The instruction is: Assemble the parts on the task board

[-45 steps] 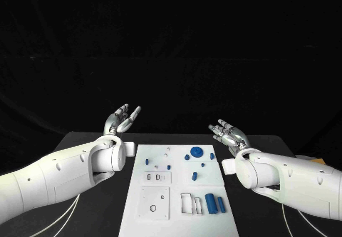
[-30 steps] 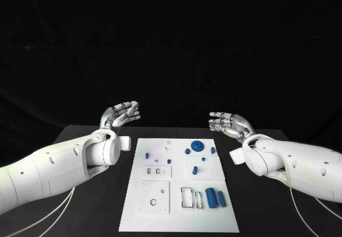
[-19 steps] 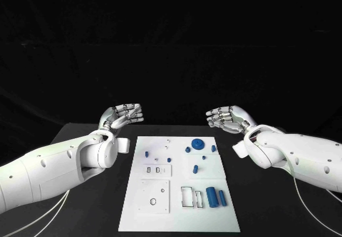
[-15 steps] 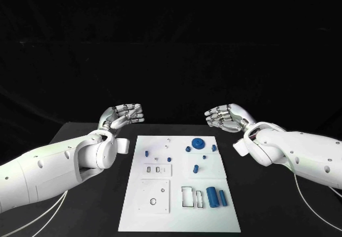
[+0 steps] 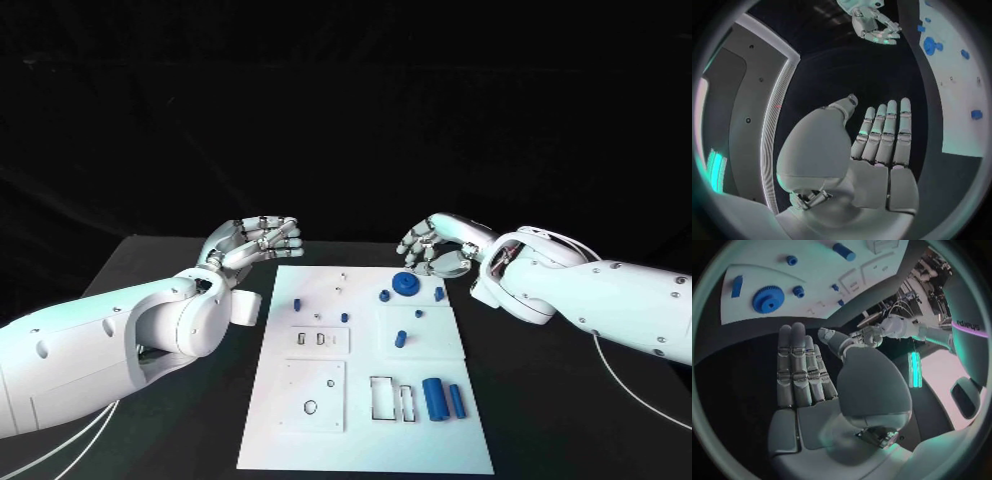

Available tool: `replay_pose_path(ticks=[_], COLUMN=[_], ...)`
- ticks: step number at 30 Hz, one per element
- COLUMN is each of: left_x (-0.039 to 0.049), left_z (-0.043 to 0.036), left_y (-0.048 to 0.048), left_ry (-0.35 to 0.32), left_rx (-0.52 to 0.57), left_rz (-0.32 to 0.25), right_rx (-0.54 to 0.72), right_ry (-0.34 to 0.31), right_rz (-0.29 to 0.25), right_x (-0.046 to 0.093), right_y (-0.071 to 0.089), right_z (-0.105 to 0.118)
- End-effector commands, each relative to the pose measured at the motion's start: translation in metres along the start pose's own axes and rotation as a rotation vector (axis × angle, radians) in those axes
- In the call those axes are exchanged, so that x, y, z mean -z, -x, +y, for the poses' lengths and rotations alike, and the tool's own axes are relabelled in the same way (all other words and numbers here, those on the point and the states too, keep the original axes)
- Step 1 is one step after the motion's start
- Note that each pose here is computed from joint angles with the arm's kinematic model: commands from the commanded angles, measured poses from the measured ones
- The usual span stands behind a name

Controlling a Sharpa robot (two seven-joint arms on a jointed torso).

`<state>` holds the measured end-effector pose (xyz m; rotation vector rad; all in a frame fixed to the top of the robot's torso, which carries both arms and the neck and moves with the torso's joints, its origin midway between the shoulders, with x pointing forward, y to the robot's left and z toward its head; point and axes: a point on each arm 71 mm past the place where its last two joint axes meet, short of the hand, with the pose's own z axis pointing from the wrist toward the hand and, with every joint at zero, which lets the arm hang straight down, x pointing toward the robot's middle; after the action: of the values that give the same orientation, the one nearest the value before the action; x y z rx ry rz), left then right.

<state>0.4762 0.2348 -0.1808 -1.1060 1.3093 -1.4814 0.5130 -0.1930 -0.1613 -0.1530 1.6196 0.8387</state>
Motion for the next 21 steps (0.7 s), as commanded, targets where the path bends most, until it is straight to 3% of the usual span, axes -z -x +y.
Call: replay_pose_path(ticks=[1, 7, 21], left_x=[0.0016, 0.0020, 0.0018], left_z=[-0.0040, -0.0097, -0.0115], left_y=[-0.0074, -0.0118, -0.0168], left_ry=[-0.001, -0.009, -0.010], left_rx=[0.009, 0.013, 0.022], left_rz=[0.046, 0.057, 0.064], right_rx=[0.209, 0.285, 0.332], right_ry=[-0.019, -0.021, -0.029], right_rz=[0.079, 0.122, 0.163], right_x=[-0.003, -0.009, -0.017], right_y=[-0.005, -0.008, -0.018], right_z=[0.005, 0.014, 0.017])
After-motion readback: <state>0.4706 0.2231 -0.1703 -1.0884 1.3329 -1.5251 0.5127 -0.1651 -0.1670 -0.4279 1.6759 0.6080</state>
